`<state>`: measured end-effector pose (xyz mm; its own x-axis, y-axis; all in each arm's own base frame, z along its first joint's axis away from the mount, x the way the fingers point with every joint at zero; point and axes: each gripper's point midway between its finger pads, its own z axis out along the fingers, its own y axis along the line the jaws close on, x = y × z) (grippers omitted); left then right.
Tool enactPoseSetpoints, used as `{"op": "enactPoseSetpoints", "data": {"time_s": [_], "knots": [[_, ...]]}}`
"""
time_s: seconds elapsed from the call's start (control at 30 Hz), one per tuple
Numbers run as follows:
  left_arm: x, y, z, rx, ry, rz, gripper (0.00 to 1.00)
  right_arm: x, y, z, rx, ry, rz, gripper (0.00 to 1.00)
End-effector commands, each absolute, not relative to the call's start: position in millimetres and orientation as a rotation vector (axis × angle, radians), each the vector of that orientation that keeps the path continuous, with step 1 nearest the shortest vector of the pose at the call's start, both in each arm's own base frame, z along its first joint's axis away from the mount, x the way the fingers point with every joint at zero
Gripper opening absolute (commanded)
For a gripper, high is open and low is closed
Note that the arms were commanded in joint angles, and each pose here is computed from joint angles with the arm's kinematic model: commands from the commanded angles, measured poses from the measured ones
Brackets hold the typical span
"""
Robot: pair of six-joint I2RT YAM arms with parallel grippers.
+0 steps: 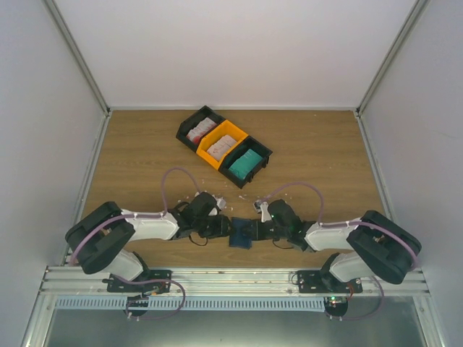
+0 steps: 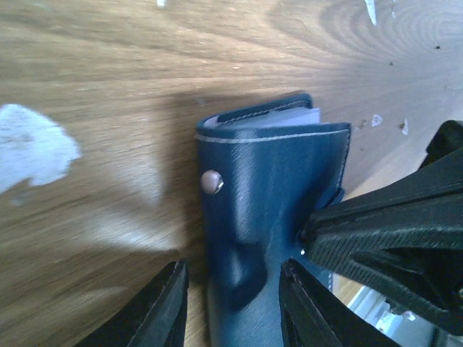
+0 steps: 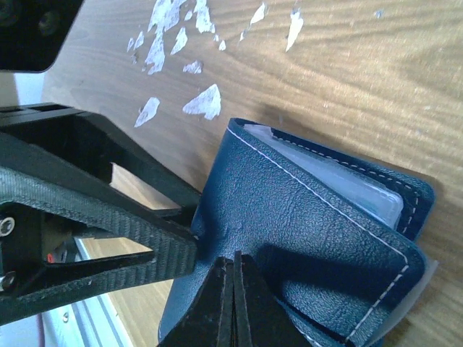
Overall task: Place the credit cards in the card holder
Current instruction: Close the card holder at the center of the board.
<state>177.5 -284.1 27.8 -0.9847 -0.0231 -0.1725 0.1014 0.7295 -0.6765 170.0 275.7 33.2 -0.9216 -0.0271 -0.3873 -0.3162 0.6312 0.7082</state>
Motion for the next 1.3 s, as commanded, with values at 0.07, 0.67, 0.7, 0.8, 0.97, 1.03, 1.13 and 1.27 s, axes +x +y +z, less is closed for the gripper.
{"op": "enactPoseSetpoints", "data": {"time_s": [0.07,0.67,0.7,0.8,0.97,1.03,1.13,1.27], "knots": [[174,-292,12,0.047,2.808,-1.091,0.31,146,259,11,-0.249,2.641,1.239,0.0],[179,-287,2,0.04,2.836,-0.994,0.26,165,264,33,-0.236,2.554,1.313,0.0],[179,-288,2,0.04,2.837,-0.995,0.26,165,263,31,-0.237,2.559,1.305,0.0],[180,-288,1,0.042,2.839,-0.99,0.26,165,259,24,-0.238,2.579,1.256,0.01],[181,-287,2,0.043,2.836,-0.978,0.26,169,258,30,-0.26,2.546,1.236,0.09],[181,-286,2,0.043,2.832,-0.975,0.26,175,262,42,-0.28,2.51,1.239,0.19],[183,-285,4,0.042,2.827,-0.965,0.26,186,265,61,-0.299,2.457,1.202,0.28],[184,-285,6,0.048,2.819,-0.956,0.27,195,255,67,-0.291,2.469,1.079,0.38]]}}
